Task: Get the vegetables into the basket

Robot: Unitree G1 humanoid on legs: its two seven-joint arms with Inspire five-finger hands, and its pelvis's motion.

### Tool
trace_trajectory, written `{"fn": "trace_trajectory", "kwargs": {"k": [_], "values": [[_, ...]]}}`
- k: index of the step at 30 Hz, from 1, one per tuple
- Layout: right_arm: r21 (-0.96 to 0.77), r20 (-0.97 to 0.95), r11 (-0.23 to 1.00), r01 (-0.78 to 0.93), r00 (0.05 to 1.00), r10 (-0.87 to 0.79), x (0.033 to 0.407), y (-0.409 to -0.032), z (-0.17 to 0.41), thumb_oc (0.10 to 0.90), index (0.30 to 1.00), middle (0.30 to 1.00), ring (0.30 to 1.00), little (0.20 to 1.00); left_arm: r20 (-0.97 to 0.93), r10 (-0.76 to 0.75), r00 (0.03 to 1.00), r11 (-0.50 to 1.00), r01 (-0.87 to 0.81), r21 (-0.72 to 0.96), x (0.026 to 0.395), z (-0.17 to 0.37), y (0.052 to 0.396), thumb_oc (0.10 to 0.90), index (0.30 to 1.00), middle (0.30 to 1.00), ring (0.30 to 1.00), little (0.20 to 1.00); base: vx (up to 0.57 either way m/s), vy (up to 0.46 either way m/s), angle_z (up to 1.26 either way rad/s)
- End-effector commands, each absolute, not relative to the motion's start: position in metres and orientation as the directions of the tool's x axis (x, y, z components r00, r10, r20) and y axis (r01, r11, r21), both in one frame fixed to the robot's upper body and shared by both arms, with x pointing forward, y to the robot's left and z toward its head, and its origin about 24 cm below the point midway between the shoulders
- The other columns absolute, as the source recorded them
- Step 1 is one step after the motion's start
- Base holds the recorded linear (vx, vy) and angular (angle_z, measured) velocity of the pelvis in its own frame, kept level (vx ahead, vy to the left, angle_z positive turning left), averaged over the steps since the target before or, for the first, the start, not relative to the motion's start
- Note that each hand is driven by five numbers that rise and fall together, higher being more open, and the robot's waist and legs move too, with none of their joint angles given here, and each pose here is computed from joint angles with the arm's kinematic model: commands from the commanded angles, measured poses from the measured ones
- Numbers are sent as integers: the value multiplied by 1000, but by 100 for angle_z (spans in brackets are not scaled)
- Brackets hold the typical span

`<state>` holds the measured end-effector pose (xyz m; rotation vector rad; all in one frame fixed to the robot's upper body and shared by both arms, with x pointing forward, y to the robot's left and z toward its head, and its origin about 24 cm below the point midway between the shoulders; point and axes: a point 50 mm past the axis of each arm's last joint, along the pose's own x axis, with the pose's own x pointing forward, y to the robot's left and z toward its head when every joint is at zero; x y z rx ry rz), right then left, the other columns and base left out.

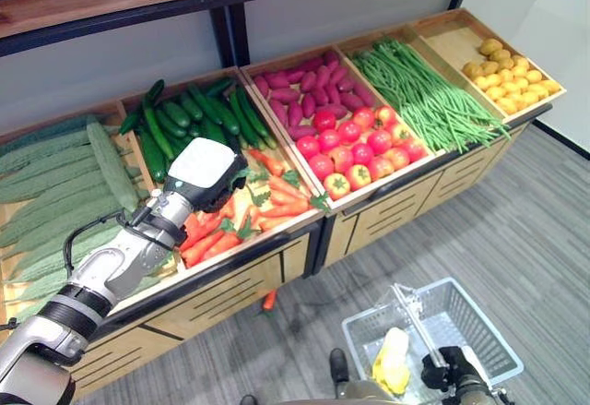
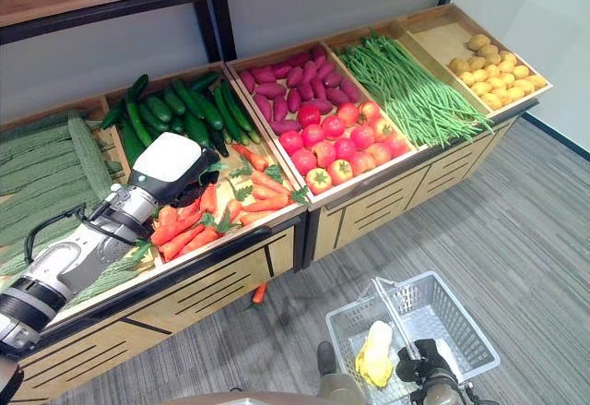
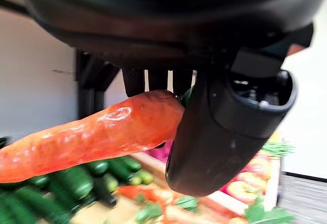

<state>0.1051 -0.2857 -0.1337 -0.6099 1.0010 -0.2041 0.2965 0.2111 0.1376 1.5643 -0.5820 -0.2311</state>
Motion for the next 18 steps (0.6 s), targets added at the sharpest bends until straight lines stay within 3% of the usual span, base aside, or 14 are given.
{"fn": "trace_trajectory", "kwargs": {"k": [1,7,18], "values": [[-620,-638,783,-45,610,-470,121,-307,-117,400,300,300,300,300,391,-581,714,82,-426,901,298,207,198,400,300,300,300,300,-50,175,-10],[-628,-640,776,-64,609,-468,122,-307,-116,400,300,300,300,300,380,-675,632,102,-431,897,287,216,178,400,300,300,300,300,-114,159,-21],[-630,-628,773,-73,634,-452,130,-302,-116,400,300,300,300,300,361,-724,587,75,-453,888,274,229,174,400,300,300,300,300,-86,34,-45]]}}
